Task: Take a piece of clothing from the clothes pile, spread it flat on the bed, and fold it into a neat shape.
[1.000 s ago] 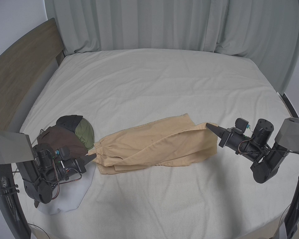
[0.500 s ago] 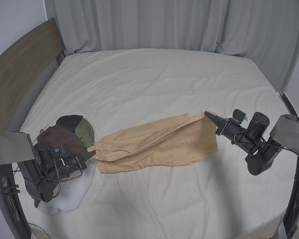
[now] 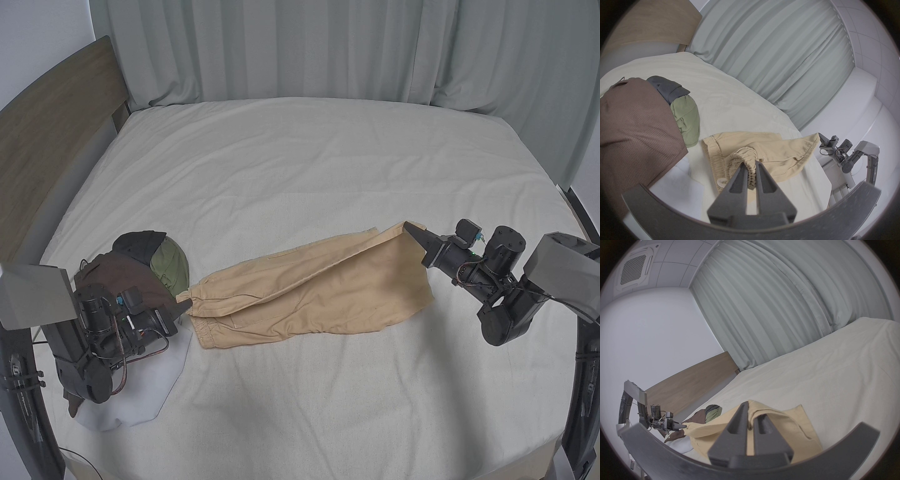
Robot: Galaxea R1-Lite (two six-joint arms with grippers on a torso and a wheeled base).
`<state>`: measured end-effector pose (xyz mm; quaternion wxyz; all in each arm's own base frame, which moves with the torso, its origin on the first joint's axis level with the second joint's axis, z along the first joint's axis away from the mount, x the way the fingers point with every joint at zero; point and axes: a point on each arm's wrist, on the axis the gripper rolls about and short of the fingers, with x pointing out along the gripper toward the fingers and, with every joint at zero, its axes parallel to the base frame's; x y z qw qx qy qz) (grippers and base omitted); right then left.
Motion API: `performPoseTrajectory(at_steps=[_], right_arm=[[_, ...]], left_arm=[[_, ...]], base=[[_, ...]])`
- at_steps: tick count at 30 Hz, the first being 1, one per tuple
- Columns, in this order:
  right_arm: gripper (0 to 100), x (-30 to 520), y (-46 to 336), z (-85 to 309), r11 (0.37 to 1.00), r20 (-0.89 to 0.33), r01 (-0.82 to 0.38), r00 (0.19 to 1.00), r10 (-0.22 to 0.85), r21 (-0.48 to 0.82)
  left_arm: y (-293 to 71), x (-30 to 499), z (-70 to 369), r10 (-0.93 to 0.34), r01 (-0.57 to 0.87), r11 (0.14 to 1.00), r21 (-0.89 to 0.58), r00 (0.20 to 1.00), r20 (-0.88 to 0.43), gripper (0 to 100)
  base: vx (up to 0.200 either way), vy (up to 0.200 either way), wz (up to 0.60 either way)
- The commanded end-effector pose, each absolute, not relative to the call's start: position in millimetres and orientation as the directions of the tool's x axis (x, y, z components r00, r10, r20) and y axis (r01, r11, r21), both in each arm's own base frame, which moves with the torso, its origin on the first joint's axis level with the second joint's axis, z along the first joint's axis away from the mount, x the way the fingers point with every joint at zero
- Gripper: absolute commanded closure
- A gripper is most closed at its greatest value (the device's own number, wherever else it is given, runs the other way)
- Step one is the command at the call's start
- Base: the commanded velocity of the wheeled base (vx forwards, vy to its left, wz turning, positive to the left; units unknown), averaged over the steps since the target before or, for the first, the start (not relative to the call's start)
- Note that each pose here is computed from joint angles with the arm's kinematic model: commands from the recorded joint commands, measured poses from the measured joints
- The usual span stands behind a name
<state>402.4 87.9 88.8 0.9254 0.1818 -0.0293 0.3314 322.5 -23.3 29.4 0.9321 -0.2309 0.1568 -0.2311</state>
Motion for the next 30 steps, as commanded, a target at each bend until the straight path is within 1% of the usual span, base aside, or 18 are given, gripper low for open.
performPoseTrajectory(at_steps=[1,11,26,30], right_arm=[[100,412.2,90.1,76.3,0.716,0.167,-0.620,0.781,0.601,0.322],[100,423.5,92.3,71.8,0.716,0.185,-0.625,0.779,0.599,0.312],[100,441.7,96.5,59.9,0.715,0.164,-0.619,0.782,0.601,0.325],[100,445.4,98.0,57.9,0.716,0.166,-0.619,0.782,0.601,0.323]], left_arm=[[-24.8,327.5,25.7,-0.491,0.341,0.786,-0.515,0.851,-0.186,100],[-31.2,336.6,19.7,-0.478,0.304,0.764,-0.569,0.859,-0.184,100],[-30.7,345.4,0.8,-0.475,0.282,0.765,-0.580,0.854,-0.212,100],[-29.0,349.3,0.3,-0.458,0.271,0.771,-0.576,0.865,-0.205,100]], base=[[0.000,0.000,0.00],[0.000,0.000,0.00],[0.000,0.000,0.00],[0.000,0.000,0.00]])
